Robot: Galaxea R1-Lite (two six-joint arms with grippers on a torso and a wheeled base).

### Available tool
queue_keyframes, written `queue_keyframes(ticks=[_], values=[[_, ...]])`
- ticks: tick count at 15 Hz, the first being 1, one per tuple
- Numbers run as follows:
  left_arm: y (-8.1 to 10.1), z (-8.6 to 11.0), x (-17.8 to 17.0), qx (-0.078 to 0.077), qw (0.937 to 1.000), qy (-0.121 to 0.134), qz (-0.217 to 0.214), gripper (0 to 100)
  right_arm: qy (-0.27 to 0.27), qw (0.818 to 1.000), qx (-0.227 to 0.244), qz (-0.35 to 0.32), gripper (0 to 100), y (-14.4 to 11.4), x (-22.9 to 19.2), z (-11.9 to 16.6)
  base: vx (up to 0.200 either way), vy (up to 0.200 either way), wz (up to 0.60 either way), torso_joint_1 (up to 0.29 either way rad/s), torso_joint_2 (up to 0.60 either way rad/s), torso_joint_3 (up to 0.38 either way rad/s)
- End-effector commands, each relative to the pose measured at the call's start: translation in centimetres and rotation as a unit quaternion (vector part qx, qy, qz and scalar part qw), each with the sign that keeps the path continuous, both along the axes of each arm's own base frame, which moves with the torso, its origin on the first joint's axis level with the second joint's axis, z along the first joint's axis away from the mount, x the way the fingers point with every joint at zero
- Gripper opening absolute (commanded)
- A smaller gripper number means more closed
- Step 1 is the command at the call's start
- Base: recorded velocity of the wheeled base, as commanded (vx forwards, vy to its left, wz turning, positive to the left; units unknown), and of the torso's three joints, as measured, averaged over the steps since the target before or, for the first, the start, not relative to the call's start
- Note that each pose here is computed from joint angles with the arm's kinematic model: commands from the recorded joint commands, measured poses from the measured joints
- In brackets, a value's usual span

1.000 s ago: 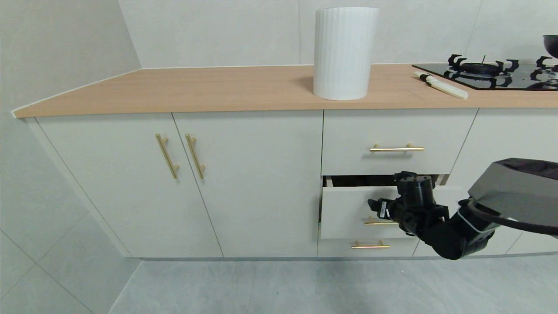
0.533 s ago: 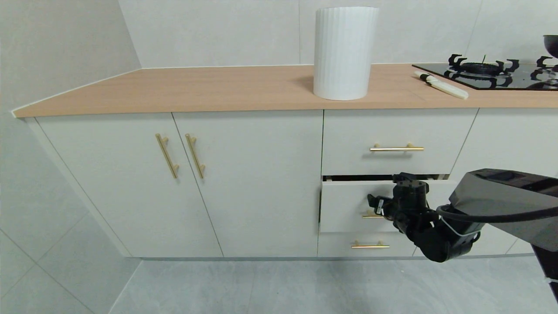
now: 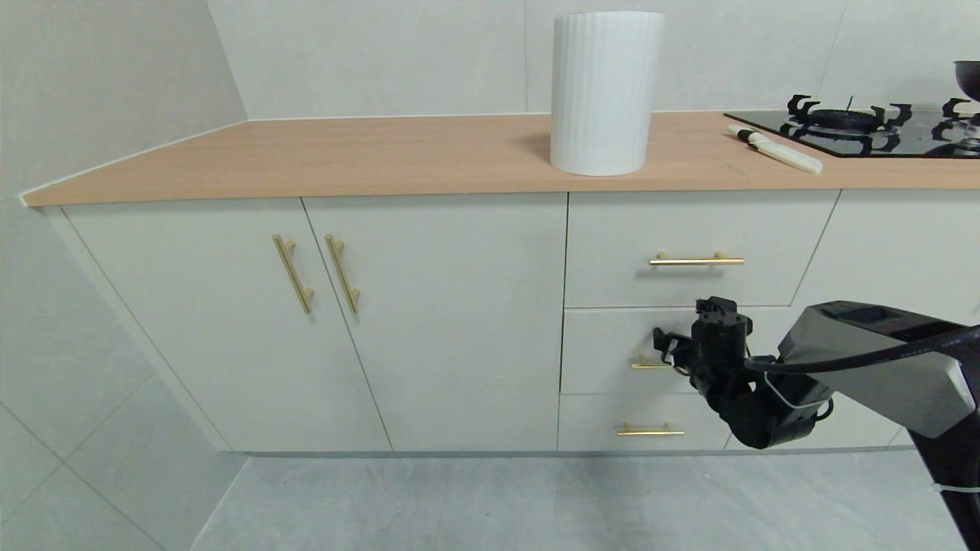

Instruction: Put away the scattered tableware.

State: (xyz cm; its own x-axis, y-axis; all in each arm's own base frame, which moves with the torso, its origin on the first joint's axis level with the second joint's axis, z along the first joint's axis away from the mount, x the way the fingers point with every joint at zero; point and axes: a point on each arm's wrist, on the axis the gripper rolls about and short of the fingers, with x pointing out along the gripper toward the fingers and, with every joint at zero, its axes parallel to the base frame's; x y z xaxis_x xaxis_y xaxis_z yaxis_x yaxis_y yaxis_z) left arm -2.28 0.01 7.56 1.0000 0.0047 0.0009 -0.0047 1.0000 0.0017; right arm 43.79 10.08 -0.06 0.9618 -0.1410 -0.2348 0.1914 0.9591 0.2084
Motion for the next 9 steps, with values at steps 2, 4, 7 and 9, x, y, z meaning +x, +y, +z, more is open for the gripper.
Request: queue_keyframes(ticks=[2,4,7,9], values=[[0.0,0.0,0.0,0.000,1.0000,0.000,0.001,100,0.000,1.000,0.000,-0.001,100,0.0,0.3,-0.3,0.000,0.000,0.00,0.000,0.00,0.000],[0.0,0.0,0.0,0.000,1.0000,0.000,0.000,100,-0.009,1.000,0.002,-0.006,100,-0.3,0.8,-0.1,0.000,0.000,0.00,0.000,0.00,0.000],[0.0,0.0,0.0,0.000,1.0000,0.000,0.000,100,-0.013,1.000,0.003,-0.012,100,-0.8,1.1,-0.1,0.000,0.000,0.00,0.000,0.00,0.000],[0.0,0.0,0.0,0.000,1.0000,0.000,0.001,100,-0.018,1.000,0.004,-0.013,100,-0.8,1.3,0.2,0.000,0.000,0.00,0.000,0.00,0.000]])
